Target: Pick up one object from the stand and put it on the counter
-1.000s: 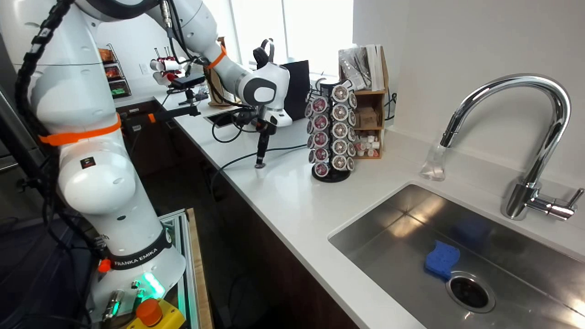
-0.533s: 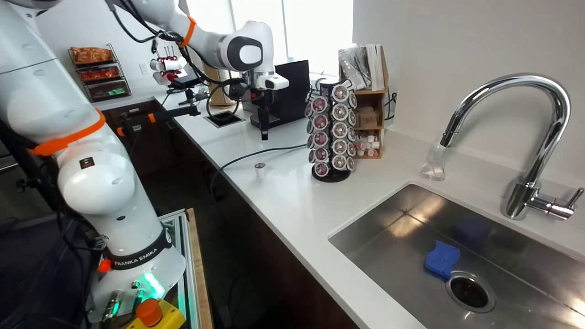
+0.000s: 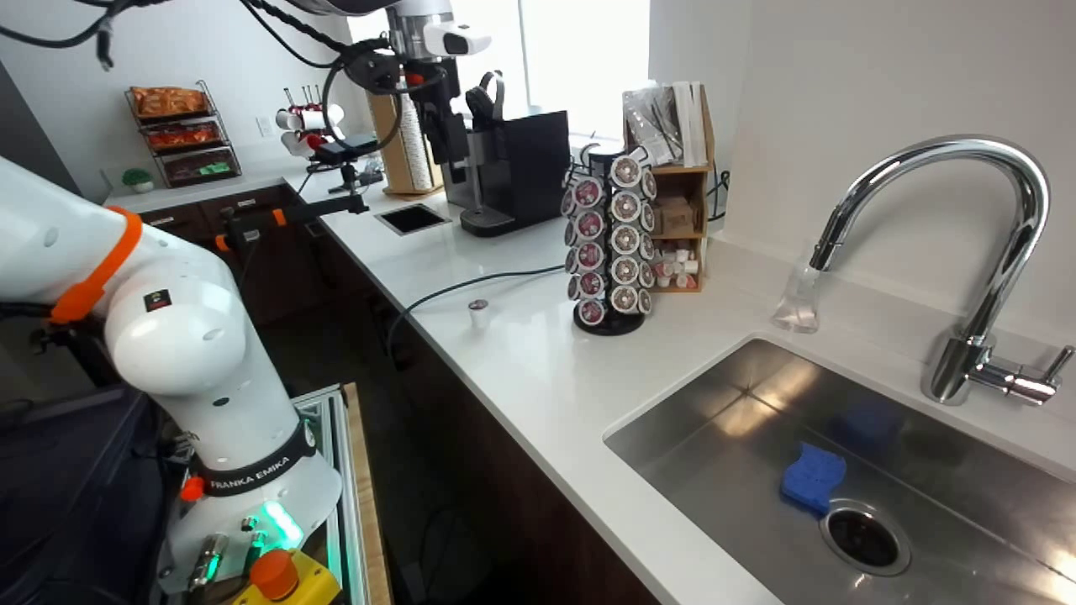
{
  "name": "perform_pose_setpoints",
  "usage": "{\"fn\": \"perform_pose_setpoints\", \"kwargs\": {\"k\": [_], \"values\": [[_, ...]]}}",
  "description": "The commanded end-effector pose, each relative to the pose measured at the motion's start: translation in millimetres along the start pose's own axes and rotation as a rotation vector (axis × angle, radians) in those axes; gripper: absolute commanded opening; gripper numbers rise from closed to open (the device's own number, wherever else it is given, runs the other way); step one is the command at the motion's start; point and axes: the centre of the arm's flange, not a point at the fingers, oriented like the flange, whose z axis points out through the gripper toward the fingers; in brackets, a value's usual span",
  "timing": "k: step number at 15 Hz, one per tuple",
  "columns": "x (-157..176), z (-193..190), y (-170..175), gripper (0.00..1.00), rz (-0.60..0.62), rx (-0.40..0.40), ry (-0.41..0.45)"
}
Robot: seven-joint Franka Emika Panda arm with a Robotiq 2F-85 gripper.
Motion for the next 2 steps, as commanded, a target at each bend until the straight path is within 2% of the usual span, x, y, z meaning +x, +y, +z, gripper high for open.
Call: {"fn": "perform_pose_setpoints", "kwargs": {"k": [1, 2], "values": [[-8.9, -14.4, 12.7, 1.00, -0.023, 0.039, 0.010], [-15.1, -22.8, 22.4, 1.00, -0.036, 0.065, 0.020]]}}
